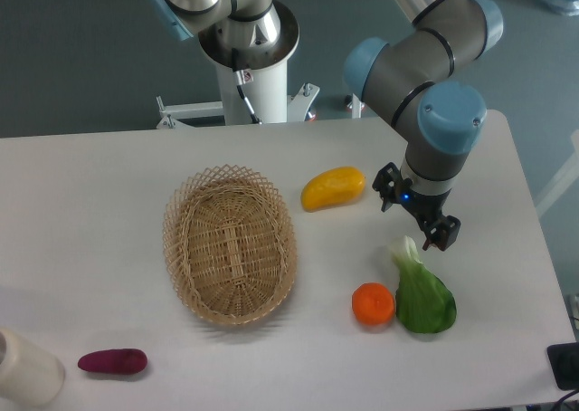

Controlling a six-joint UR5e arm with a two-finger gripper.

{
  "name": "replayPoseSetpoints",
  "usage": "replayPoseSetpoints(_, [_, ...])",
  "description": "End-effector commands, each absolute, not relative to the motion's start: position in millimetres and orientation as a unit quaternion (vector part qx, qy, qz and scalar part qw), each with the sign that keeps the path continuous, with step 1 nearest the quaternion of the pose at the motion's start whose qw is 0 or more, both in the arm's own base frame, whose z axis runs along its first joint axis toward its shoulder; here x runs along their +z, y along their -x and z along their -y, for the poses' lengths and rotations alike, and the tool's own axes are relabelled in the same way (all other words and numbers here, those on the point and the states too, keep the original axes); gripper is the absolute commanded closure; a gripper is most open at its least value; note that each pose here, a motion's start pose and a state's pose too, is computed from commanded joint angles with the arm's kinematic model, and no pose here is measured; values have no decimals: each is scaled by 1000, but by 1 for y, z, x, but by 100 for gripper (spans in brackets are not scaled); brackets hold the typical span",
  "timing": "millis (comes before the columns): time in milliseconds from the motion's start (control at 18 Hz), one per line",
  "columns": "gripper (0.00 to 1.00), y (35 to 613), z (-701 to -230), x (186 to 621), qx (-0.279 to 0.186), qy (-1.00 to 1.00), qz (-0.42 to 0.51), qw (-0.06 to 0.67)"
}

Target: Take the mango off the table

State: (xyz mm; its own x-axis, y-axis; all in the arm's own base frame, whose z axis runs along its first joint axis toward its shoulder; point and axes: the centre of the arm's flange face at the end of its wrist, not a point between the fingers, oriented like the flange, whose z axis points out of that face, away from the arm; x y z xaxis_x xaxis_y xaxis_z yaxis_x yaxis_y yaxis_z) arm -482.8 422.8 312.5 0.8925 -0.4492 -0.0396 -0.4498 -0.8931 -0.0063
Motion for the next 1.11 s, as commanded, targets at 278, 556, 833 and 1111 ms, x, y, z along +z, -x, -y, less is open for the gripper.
replayPoseSetpoints(278, [0,483,-422,314,19,973,-231,10])
replayPoseSetpoints(556, [0,479,-422,314,17,973,-231,11])
replayPoseSetpoints(833, [0,458,-410,305,4,973,-230,9])
replayPoseSetpoints(1111, [0,427,-404,298,-4,976,-215,20])
